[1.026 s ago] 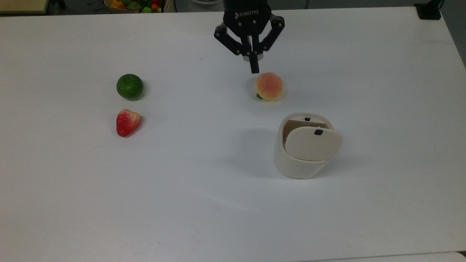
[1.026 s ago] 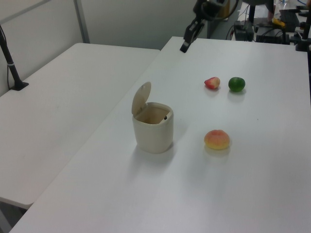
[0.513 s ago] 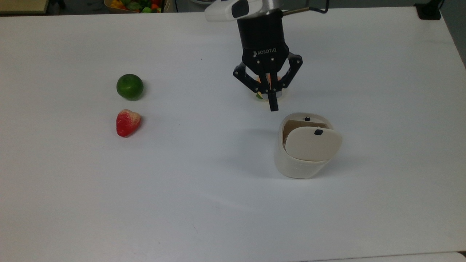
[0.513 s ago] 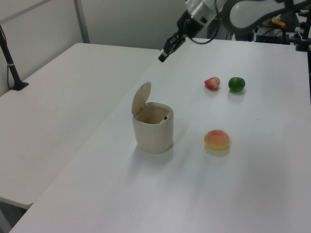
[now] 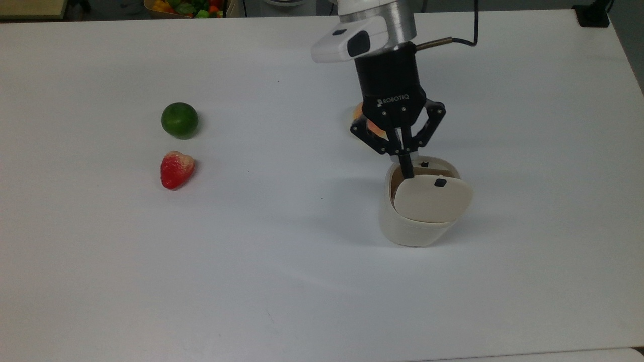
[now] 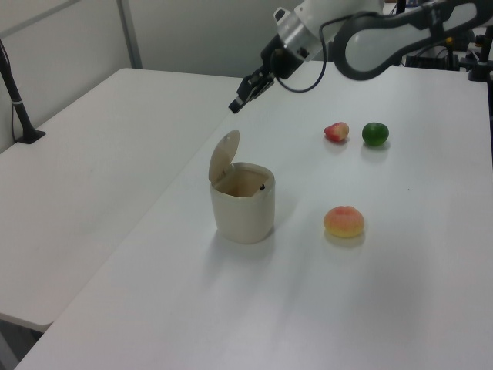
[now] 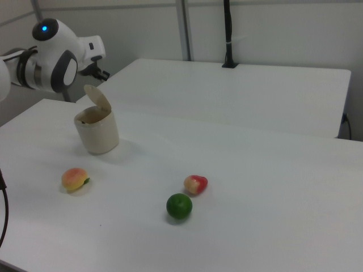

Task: Close garbage bin
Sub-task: 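Push the raised lid down with the gripper fingertips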

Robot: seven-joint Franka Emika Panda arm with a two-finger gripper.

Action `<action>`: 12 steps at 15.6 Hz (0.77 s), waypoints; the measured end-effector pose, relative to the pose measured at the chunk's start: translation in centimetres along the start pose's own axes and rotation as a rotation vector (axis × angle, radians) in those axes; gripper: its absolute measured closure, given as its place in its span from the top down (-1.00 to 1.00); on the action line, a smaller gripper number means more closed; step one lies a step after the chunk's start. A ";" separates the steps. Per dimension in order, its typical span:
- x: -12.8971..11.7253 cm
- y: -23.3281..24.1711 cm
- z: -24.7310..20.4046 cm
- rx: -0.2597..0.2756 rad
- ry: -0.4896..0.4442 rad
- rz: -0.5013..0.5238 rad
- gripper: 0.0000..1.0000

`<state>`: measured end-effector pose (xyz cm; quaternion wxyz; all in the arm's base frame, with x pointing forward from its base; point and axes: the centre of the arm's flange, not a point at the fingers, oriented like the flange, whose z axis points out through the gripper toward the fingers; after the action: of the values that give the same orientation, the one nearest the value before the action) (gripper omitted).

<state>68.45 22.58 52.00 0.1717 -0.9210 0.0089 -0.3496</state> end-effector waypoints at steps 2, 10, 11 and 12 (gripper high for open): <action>-0.8 -0.4 1.3 0.001 -0.003 -0.020 -0.98; -2.0 -1.0 3.2 0.003 -0.006 -0.050 -0.98; -2.1 -1.1 3.2 0.003 -0.006 -0.051 -0.98; -2.1 -1.1 3.2 0.004 -0.007 -0.051 -0.98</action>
<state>68.84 24.91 48.78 0.1644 -0.9218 -0.0158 -0.3508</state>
